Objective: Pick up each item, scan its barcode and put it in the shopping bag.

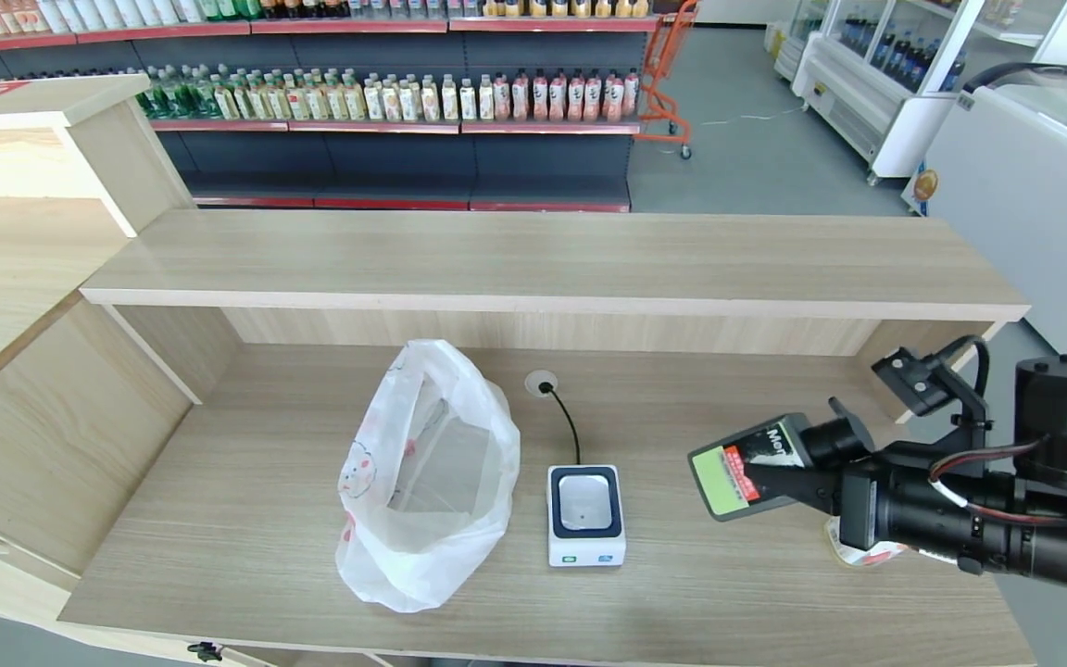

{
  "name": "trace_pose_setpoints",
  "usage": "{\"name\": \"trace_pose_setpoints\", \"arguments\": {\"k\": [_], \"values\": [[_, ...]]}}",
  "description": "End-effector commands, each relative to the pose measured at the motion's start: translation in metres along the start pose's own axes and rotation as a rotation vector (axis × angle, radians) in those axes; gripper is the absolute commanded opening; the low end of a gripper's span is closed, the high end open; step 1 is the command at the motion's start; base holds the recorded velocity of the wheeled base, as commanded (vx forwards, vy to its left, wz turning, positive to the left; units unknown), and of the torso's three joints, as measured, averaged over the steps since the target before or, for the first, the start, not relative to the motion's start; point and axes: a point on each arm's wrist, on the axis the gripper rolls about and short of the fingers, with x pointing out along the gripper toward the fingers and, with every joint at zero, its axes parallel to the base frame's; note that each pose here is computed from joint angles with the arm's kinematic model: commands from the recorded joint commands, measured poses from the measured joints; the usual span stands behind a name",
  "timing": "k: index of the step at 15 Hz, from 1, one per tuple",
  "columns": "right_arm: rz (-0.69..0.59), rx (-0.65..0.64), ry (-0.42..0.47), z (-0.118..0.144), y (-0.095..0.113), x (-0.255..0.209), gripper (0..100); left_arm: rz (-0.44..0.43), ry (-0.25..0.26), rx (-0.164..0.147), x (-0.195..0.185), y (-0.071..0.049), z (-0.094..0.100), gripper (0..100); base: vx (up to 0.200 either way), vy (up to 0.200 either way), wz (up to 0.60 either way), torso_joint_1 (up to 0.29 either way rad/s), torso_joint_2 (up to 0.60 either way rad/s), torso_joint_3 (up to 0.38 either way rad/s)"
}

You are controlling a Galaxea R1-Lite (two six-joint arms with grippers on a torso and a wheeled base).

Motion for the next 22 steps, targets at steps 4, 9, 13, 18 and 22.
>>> {"name": "trace_pose_setpoints", "arguments": {"k": [4,9,13,18,22], "values": [[0.006,0.13,-0.018,0.009,0.006,-0.008,0,0.001,0.0,-0.002,0.0,0.0,0.0,100,0.0,0.2,0.0,0.002,0.0,0.004],[-0.002,0.209,0.0,0.024,0.008,-0.006,0,0.0,0.0,-0.002,0.0,0.0,0.0,100,0.0,0.2,0.0,0.004,0.01,0.003],[-0.017,0.121,0.084,0.01,0.001,0.013,0,0.0,0.0,0.0,0.0,0.0,0.0,100,0.0,0.2,0.0,0.006,0.0,0.002],[-0.123,-0.03,0.188,-0.018,-0.016,0.072,0,0.001,0.0,-0.003,0.0,0.0,0.0,100,0.0,0.12,0.0,0.0,0.0,0.001],[-0.1,-0.103,0.217,-0.034,-0.003,0.107,0,0.0,0.0,-0.003,0.0,0.0,0.0,100,0.0,0.0,0.0,0.0,0.0,0.0]]}}
